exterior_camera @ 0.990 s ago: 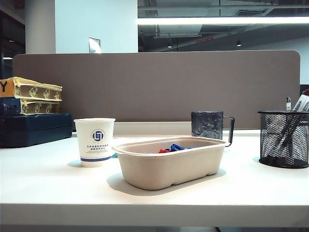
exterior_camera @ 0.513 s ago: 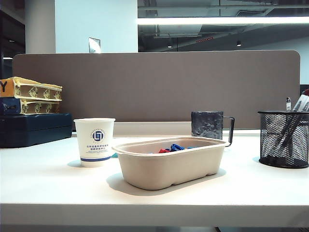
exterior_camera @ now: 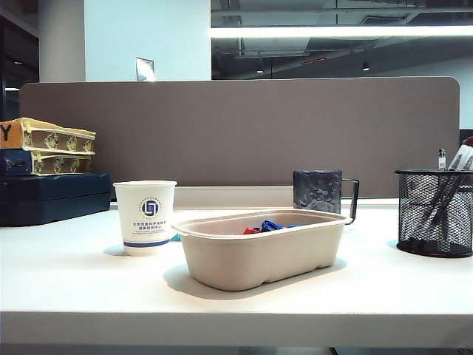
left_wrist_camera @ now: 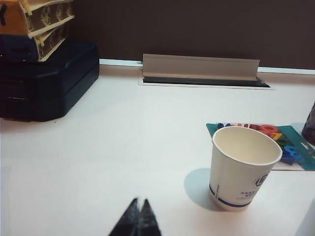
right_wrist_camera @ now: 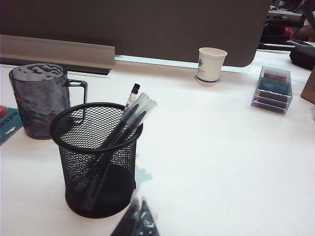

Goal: Pick up one pen and put it in the pen container.

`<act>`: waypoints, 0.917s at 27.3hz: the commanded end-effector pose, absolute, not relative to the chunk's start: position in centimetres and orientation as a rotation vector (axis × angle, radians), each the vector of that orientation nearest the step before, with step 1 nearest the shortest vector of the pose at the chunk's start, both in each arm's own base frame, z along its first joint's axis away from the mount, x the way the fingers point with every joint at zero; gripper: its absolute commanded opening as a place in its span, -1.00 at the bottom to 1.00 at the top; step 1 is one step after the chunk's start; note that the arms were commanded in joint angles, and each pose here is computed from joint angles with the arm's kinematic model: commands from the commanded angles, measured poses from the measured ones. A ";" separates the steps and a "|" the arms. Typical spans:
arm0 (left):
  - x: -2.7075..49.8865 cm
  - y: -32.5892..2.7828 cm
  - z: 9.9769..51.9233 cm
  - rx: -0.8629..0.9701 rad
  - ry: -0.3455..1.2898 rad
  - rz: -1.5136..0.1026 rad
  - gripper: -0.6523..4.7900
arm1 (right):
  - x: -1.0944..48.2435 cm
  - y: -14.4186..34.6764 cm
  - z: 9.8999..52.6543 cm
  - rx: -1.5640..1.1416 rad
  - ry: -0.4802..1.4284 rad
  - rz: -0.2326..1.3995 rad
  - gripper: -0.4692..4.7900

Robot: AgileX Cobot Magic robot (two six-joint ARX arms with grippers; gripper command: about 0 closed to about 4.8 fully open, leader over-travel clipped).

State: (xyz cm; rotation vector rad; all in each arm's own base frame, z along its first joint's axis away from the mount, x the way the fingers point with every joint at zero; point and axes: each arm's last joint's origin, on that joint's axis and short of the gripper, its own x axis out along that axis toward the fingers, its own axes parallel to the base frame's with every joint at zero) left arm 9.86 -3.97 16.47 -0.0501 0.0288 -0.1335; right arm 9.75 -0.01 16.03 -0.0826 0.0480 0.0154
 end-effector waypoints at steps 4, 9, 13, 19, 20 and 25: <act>9.8 -4.0 16.6 -0.053 0.022 -0.141 -0.78 | 9.7 0.0 16.0 -0.078 0.034 0.017 -0.82; 9.8 -4.0 16.6 -0.053 0.022 -0.141 -0.78 | 9.7 0.0 16.0 -0.078 0.035 0.017 -0.82; 9.8 -4.0 16.6 -0.053 0.021 -0.140 -0.78 | 9.7 0.0 16.0 -0.078 0.035 0.017 -0.82; 9.7 -3.5 17.1 -0.073 -0.031 -0.139 -0.78 | 9.7 0.0 15.9 -0.078 0.049 0.018 -0.82; 9.6 -3.3 17.2 -0.075 -0.040 -0.143 -0.78 | 9.7 0.0 15.9 -0.078 0.048 0.018 -0.82; 9.6 -2.9 17.4 -0.079 -0.065 -0.144 -0.78 | 9.7 0.0 15.9 -0.078 0.049 0.018 -0.82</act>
